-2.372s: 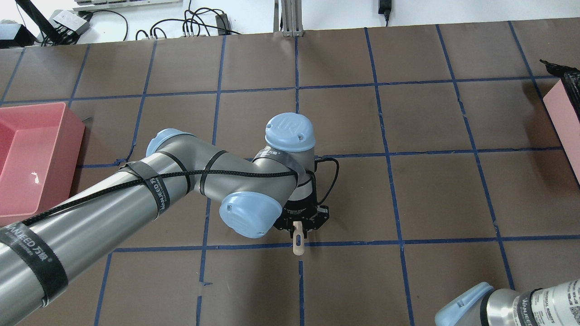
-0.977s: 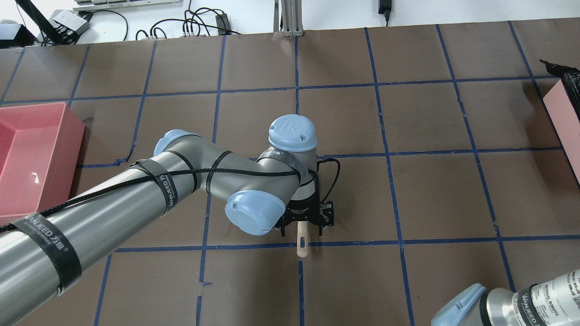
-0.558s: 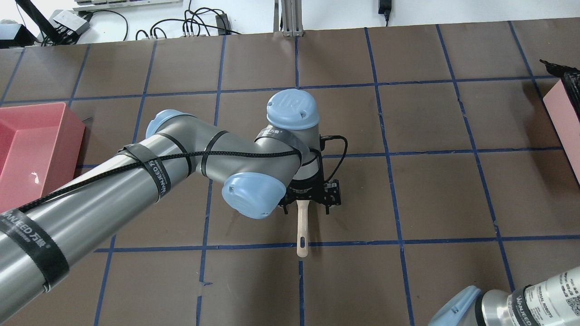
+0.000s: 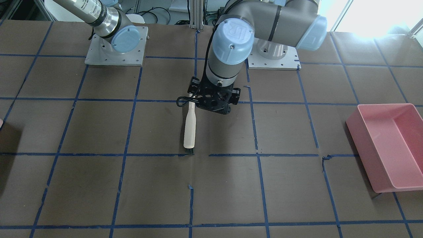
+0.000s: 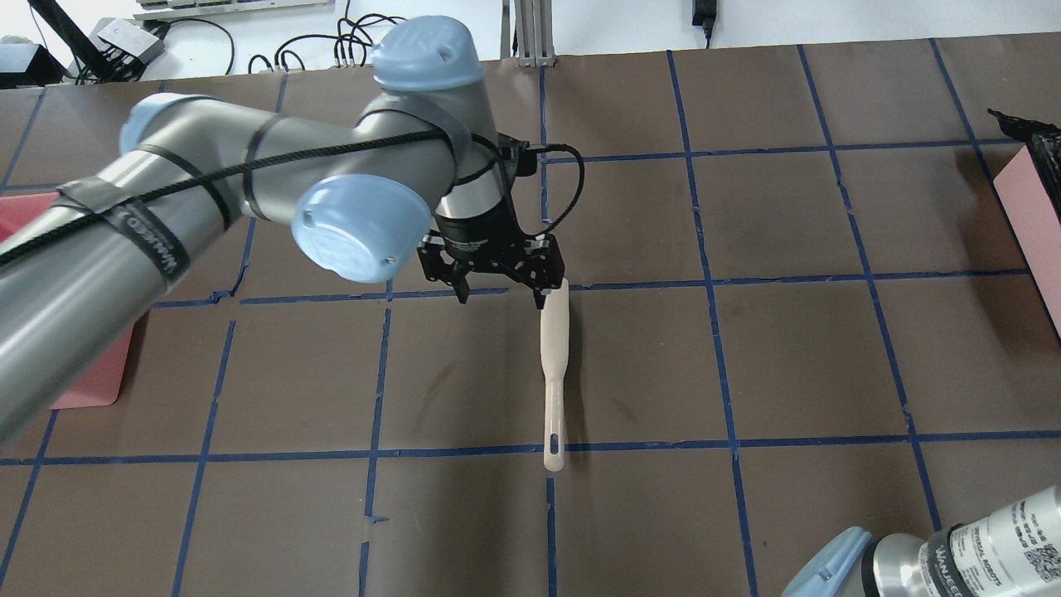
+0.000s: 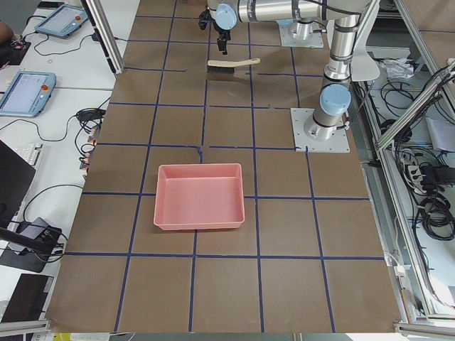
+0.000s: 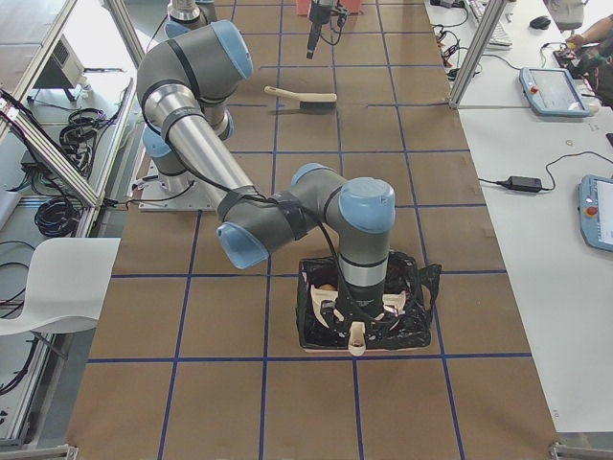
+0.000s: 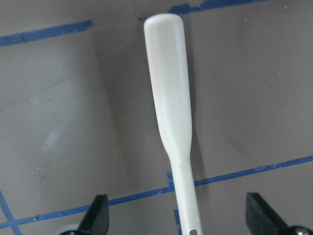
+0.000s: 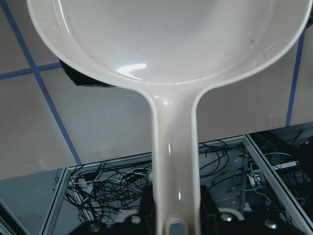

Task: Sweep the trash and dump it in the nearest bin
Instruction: 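Lower the brush onto the table and open the left gripper, then bring the empty dustpan back with the right gripper and set it down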

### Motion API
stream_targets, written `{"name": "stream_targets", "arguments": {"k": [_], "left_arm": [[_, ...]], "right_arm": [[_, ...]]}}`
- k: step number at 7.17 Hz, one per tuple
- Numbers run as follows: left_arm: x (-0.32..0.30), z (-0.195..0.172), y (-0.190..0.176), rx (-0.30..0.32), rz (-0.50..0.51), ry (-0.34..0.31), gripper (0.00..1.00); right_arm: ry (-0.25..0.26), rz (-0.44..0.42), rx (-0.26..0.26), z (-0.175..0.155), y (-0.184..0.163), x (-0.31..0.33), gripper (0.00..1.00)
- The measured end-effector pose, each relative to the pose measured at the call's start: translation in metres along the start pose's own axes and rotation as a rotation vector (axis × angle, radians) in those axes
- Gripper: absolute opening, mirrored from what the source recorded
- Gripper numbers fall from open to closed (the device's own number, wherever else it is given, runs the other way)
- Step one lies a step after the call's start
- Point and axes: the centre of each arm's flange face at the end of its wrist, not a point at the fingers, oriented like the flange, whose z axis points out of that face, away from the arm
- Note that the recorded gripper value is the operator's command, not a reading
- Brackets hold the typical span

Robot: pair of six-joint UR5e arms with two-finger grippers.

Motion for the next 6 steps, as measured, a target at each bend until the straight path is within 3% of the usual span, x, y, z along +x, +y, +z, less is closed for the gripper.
{"name": "stream_targets", "arguments": {"k": [2, 4, 6], "left_arm": [[-0.047, -0.054, 0.016, 0.056, 0.067, -0.084, 1.0], [-0.052, -0.101, 0.038, 0.098, 0.07, -0.124, 1.0], [-0.054, -0.118, 0.041, 0.11, 0.062, -0.158, 1.0]], "right_arm": [[0.025, -0.002, -0.028, -0.023, 0.0, 0.001, 0.0], [0.043, 0.038, -0.034, -0.071, -0.003, -0.009, 0.0], [0.006, 0.1, 0.039, -0.099, -0.045, -0.006, 0.0]]}}
